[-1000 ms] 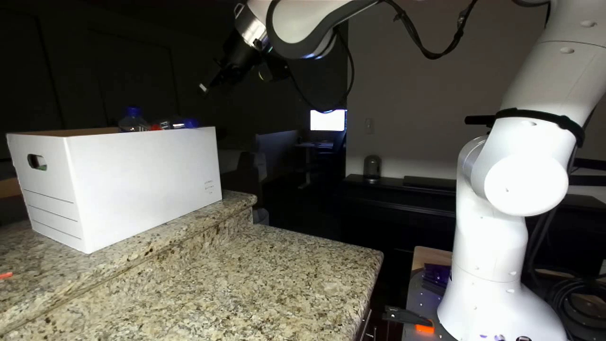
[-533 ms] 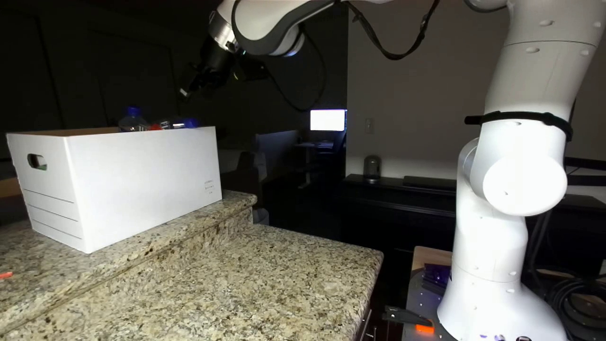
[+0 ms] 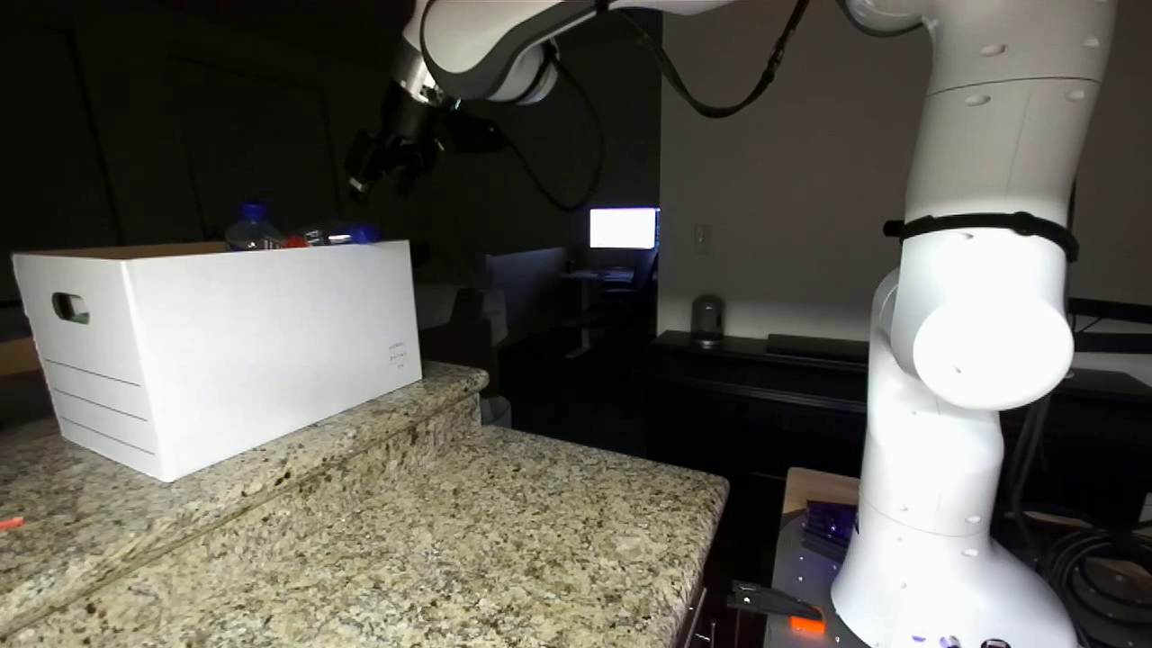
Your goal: Pick up the bottles from the box and put them on the counter
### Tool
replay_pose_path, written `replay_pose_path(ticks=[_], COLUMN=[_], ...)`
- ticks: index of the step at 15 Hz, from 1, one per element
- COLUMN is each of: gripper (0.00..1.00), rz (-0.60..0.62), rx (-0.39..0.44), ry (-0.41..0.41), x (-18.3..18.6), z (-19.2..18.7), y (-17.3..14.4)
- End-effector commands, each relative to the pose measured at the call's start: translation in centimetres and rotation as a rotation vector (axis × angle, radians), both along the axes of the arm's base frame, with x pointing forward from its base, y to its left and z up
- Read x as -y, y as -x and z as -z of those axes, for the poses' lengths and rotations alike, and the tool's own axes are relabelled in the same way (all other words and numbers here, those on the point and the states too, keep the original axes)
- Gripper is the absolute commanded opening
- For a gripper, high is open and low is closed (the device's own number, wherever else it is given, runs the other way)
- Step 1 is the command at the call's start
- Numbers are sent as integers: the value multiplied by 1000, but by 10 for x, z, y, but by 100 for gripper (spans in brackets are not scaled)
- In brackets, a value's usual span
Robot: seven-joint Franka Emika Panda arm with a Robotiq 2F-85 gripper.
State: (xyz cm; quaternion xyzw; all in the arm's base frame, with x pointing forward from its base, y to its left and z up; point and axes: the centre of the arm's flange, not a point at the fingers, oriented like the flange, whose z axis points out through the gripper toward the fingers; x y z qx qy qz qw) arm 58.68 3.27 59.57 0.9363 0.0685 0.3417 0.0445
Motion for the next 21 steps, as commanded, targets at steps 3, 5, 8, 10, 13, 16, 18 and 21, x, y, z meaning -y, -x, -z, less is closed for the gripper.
replay_pose_path(ticks=[3, 5, 8, 10, 13, 16, 18, 21], gripper=[100, 100, 97, 73, 56, 35, 22, 12], rz=[18, 29, 40, 39, 33, 34, 38, 46], rx=[-21, -28, -31, -15, 19, 28, 19, 0], ry=[-42, -52, -62, -68, -68, -71, -74, -76], x=[3, 6, 9, 10, 8, 8, 10, 13], z=[16, 26, 35, 36, 32, 30, 33, 38], y=[-24, -32, -40, -45, -48, -50, -50, -52])
